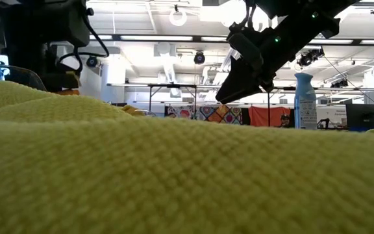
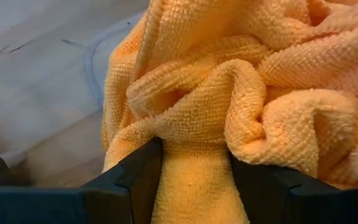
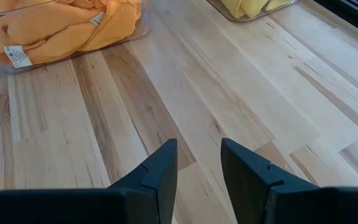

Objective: Sort microfiber towel by color & place in baskets
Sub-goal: Put the orange microfiber towel into the bottom transparent bin, then put the yellow microfiber towel into the top transparent bin

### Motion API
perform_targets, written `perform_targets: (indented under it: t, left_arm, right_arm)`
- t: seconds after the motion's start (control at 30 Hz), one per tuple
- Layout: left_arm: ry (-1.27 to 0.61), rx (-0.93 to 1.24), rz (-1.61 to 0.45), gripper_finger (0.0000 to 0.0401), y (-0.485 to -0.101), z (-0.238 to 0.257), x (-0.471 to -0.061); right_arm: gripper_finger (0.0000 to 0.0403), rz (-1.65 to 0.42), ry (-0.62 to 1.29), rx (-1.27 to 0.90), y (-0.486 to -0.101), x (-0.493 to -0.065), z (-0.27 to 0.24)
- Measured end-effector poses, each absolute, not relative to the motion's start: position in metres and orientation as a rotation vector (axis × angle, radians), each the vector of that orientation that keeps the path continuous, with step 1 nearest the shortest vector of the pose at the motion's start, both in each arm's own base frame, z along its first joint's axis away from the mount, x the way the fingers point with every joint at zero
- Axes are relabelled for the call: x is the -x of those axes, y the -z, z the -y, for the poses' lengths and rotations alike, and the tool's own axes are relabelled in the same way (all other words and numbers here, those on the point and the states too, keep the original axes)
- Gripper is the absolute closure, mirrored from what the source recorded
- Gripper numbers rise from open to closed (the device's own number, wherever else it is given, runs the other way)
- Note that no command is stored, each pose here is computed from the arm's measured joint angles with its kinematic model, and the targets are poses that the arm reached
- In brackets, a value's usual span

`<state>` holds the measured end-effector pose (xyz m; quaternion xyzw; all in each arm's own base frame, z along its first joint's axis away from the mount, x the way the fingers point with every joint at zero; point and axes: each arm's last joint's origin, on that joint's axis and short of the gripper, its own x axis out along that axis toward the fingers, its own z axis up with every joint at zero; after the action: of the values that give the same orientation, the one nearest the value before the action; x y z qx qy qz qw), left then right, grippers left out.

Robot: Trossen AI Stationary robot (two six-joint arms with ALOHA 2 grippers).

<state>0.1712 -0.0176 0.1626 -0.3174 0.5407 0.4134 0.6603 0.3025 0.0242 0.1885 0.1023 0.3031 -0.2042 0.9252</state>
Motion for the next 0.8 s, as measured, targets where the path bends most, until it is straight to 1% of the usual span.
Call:
perform_targets:
  t: [0.17,0.33,0.43,0.53,0.6,0.8]
  left_arm:
    - [-0.941,0.696,-1.200,0.0218,-0.186,0.017,-0.171]
    - [-0.960,0.636,-1.136,0.0218,-0.219,0.014,-0.169]
    - [-0.938,0.601,-1.090,0.0218,-0.236,0.013,-0.169]
    - [-0.889,0.564,-1.044,0.0218,-0.249,0.014,-0.169]
    - [-0.845,0.503,-1.023,0.0218,-0.255,0.018,-0.170]
    - [-0.698,0.320,-0.978,0.0218,-0.257,0.044,-0.173]
  right_arm:
    - [0.0284,-0.622,0.419,-0.210,-0.188,-0.302,-0.024]
    - [0.0284,-0.625,0.419,-0.209,-0.188,-0.302,-0.024]
    - [0.0284,-0.629,0.418,-0.214,-0.188,-0.302,-0.024]
    - [0.0284,-0.641,0.377,-0.254,-0.188,-0.302,-0.026]
    - [0.0284,-0.651,0.358,-0.262,-0.187,-0.302,-0.026]
    - [0.0284,-0.644,0.344,-0.290,-0.185,-0.303,-0.029]
